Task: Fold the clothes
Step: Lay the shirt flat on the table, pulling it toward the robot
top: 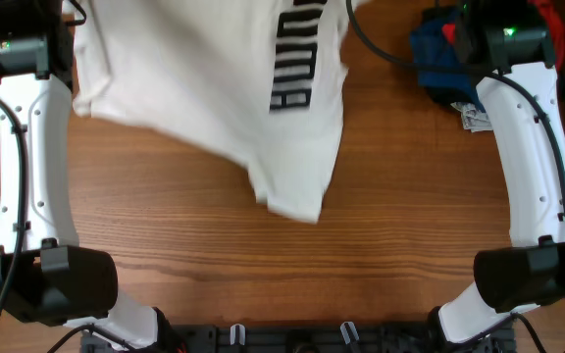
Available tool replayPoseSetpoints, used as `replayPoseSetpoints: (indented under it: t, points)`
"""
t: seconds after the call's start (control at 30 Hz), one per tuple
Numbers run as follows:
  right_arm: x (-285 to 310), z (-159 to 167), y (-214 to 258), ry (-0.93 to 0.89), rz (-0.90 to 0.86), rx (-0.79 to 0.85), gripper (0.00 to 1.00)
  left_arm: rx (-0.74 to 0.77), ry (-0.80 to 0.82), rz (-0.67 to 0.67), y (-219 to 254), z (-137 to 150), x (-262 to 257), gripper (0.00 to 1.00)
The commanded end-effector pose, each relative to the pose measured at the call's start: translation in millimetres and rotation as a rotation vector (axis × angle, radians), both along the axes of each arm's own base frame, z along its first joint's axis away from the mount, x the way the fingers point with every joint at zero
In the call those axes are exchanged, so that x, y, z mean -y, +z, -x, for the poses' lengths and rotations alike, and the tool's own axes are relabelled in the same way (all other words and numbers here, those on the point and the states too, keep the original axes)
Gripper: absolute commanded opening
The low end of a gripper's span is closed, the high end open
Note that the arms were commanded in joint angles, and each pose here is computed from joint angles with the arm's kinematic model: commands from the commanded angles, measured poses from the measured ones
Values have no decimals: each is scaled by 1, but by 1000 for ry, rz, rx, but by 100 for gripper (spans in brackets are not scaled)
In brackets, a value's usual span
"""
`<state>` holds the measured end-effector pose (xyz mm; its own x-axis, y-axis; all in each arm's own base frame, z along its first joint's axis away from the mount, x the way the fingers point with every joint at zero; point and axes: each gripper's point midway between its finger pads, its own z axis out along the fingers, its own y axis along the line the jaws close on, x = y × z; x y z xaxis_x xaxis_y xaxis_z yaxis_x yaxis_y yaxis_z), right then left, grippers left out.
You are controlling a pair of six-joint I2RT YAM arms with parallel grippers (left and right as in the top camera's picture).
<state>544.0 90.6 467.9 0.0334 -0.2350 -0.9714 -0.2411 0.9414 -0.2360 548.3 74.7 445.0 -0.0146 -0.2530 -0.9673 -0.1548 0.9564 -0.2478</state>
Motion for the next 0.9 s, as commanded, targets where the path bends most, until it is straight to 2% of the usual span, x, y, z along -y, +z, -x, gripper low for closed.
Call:
replayPoseSetpoints:
  t: [0.0,0.1,0.23,0.37,0.43,0.53,0.57,0.6,0.7,0.87]
  points:
    - [56,44,118,-181,-17,252,4,186,84,-92,87,40,-13,4]
    - [73,53,132,-212,-13,261,4,202,88,-101,105,50,-12,4]
    - [89,38,96,-202,-17,135,4,110,109,-93,83,48,-25,4]
    - [85,9,14,-160,-2,-125,4,-174,111,-58,5,42,-34,4]
    - [74,-2,-47,-100,-16,-317,4,-364,103,-34,-48,44,-33,4]
    - [64,-5,-134,-50,-44,-592,5,-677,90,14,-131,63,-30,4]
    - [60,0,-169,-29,-53,-713,4,-845,81,37,-172,77,-27,4]
    - [57,4,-186,-15,-60,-776,4,-929,77,48,-192,85,-26,4]
    - [49,13,-207,29,-82,-862,4,-1075,77,73,-222,105,-26,4]
    - [25,42,-198,161,-156,-933,4,-1155,80,150,-225,133,-25,4]
